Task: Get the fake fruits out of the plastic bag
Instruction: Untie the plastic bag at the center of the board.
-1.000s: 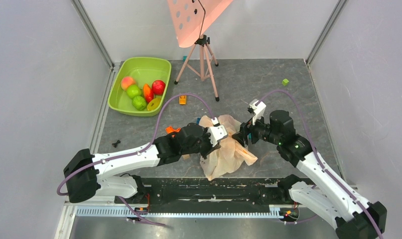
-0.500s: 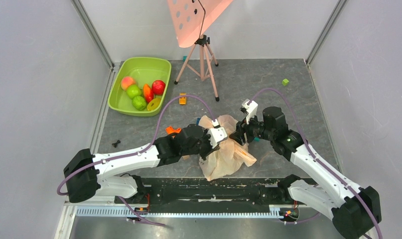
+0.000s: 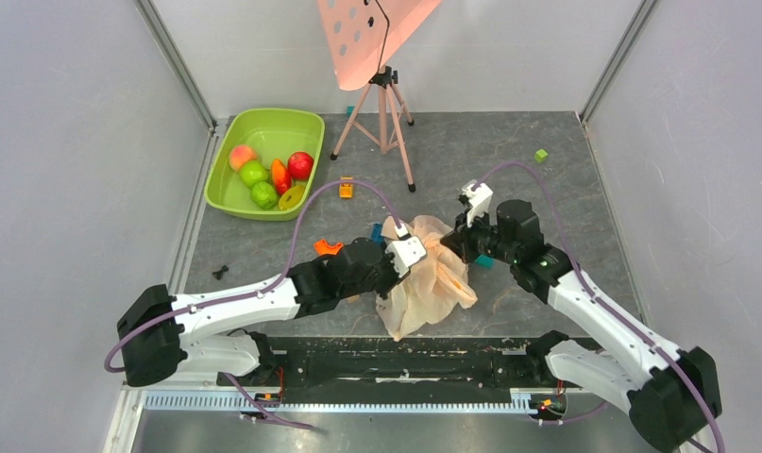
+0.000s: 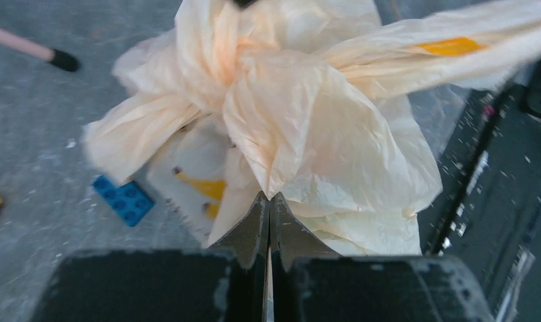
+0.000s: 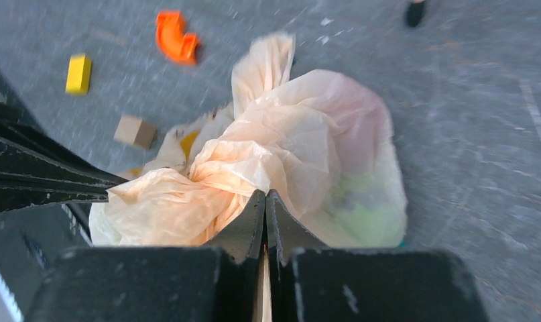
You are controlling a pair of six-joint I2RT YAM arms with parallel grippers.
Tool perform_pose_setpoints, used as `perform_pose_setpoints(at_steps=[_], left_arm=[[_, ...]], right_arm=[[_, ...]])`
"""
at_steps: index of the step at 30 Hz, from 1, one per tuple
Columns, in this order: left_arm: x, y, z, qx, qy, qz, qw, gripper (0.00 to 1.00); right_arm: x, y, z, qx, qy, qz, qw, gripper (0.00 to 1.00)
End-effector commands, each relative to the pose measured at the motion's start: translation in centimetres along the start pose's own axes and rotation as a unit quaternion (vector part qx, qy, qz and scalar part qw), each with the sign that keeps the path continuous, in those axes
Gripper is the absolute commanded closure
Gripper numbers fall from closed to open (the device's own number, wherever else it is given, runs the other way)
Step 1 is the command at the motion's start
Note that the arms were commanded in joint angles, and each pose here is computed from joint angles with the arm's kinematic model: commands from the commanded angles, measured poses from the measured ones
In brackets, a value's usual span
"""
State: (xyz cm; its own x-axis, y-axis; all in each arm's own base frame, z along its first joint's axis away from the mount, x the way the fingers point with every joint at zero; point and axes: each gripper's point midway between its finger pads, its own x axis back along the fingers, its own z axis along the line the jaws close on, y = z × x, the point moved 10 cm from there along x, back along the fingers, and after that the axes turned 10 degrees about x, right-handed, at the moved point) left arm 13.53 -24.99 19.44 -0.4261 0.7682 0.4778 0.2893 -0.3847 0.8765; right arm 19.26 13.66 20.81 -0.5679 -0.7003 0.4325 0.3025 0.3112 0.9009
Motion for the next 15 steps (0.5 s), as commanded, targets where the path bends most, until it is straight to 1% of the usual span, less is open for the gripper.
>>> perform_pose_setpoints(at_steps=[1,3,4,6,8,11,13,15], left_arm=[[1.8,2.6,1.8,0.036,0.118,-0.083,0.989,0.98],[2.6,3.2,3.0,0.066,0.148,-0.103,0.981,0.98],[2.8,3.3,3.5,0.094,0.155,-0.112,0.977,0.98],[3.4,3.0,4.6,0.129,0.164,-0.121,0.970,0.98],[3.9,2.0,5.5,0.157,0.176,-0.125,0.964,0.98],[4.2,0.1,5.9,0.186,0.194,-0.121,0.956,0.98],[4.1,-1.2,5.9,0.196,0.196,-0.114,0.954,0.98],[4.1,-2.2,5.8,0.201,0.193,-0.109,0.954,0.98]], right_arm=[[2.6,4.6,-1.6,-0.050,-0.163,-0.118,0.978,1.00],[3.4,4.6,-2.0,-0.095,-0.222,-0.131,0.962,1.00],[3.7,4.2,-2.2,-0.120,-0.251,-0.130,0.952,1.00],[4.4,3.0,-2.6,-0.169,-0.313,-0.125,0.926,1.00],[4.9,1.1,-2.6,-0.210,-0.354,-0.123,0.903,1.00],[5.3,-1.6,-2.2,-0.259,-0.375,-0.138,0.879,1.00],[5.4,-3.0,-1.8,-0.280,-0.373,-0.147,0.872,1.00],[5.5,-4.1,-1.5,-0.285,-0.367,-0.152,0.872,1.00]])
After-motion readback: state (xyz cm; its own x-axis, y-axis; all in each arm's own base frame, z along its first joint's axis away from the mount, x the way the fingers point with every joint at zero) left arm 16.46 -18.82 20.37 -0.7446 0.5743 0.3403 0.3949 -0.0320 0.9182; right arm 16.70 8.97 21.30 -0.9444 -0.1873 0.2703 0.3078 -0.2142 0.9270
